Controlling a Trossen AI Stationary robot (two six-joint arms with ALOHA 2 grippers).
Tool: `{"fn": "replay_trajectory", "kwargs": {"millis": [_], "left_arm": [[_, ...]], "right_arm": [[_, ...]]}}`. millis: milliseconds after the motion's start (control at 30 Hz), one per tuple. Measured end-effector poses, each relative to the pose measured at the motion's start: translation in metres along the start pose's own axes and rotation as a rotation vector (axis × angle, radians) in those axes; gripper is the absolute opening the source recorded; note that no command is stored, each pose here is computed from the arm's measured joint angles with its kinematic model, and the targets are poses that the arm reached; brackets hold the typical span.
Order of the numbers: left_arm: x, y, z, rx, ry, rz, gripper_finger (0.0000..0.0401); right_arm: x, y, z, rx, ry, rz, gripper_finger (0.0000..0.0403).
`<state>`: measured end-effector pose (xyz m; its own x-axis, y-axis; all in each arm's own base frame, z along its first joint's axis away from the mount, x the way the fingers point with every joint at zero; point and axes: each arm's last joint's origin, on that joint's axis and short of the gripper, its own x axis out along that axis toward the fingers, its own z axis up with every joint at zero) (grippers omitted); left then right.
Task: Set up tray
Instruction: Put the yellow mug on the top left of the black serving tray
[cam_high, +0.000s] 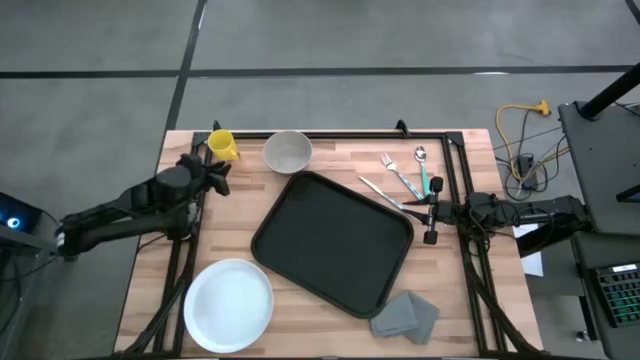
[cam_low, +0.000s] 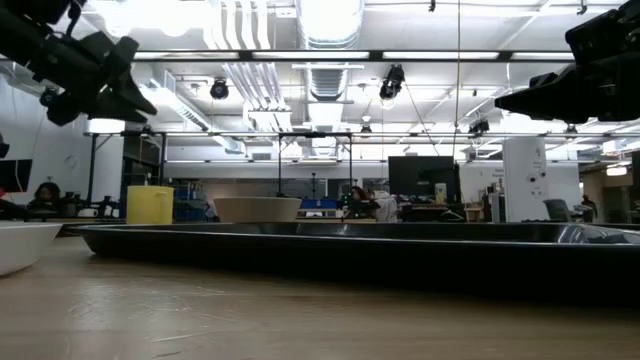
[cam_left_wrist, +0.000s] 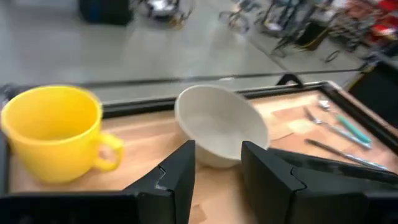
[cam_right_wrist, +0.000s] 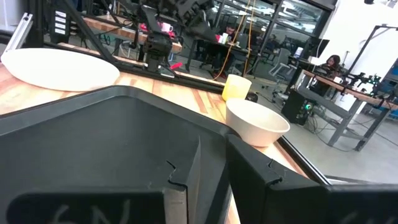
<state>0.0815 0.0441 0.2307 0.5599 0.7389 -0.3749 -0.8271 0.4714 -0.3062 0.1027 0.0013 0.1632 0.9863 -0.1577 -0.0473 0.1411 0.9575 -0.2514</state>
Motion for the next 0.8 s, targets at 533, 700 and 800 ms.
{"fn": "replay_trajectory", "kwargs": {"millis": [533,700,800], "left_arm": [[0.038,0.012,0.024,0.011,0.251,0.250,0.0116],[0.057,0.013,0.034,0.014,0.321,0.322,0.0116],[0.069,0.015,0.043,-0.005,0.369,0.327,0.0116]], "right_arm": [[0.000,0.000,0.000,0.004,0.000,-0.001,0.0068],[0.000,0.000,0.000,0.003,0.001,-0.001,0.0068],[0.000,0.000,0.000,0.002,0.000,0.000,0.0068]]}}
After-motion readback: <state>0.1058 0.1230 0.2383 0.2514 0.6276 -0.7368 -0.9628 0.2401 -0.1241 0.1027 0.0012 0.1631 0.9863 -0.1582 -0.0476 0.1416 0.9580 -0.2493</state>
